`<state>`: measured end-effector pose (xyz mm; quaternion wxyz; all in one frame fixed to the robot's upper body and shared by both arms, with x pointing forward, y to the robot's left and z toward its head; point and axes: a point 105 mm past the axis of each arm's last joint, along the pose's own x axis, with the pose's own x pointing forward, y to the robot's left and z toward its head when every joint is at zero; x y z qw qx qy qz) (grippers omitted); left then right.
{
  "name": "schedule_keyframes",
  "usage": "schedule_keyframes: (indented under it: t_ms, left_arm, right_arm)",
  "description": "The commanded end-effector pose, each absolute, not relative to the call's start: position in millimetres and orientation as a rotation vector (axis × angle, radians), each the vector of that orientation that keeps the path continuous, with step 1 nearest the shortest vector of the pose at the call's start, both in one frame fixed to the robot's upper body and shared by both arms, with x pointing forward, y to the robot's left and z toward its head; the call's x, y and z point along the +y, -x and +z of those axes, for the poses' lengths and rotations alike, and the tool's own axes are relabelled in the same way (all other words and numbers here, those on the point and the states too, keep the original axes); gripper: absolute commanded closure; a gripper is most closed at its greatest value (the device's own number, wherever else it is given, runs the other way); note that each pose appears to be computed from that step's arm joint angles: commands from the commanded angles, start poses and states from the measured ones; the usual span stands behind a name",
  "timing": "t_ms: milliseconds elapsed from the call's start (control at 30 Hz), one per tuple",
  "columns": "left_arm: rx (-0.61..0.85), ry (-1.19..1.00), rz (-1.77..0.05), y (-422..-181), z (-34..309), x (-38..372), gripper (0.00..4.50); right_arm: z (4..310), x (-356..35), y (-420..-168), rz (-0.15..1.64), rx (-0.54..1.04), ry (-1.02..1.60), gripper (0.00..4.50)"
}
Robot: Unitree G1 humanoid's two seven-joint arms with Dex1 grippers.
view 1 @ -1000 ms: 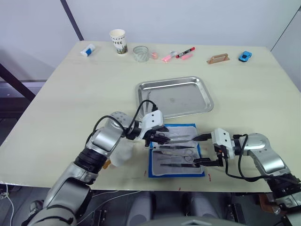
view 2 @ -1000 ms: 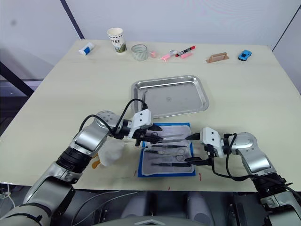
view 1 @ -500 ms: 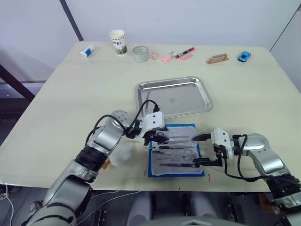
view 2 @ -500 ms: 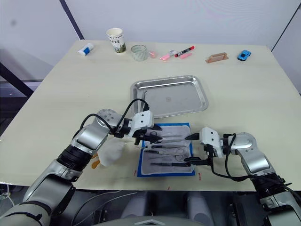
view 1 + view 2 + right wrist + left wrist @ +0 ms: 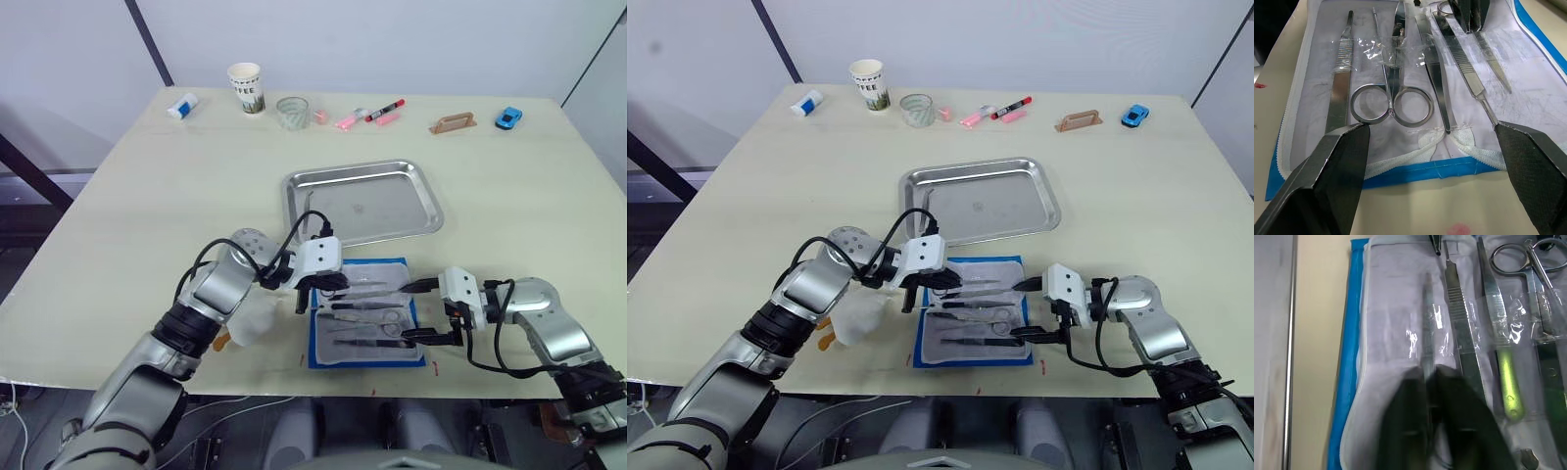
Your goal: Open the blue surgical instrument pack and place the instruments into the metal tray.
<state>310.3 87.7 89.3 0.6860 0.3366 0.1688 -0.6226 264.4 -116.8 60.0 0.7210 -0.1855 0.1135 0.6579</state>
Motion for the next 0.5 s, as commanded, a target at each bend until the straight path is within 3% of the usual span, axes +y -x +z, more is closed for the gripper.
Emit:
schedule_keyframes:
  t_ms: [33,500]
  left_arm:
    - [0.447,-0.773,-1.406,-308,74,90,4.49]
    - [0.447,-0.759,-1.41,-309,104,89,4.49]
  right_arm:
    - [42,-112,-255,1.486,0.337,0.385,0.1]
    - [36,-108,-257,1.495,0.375,0.399,0.1]
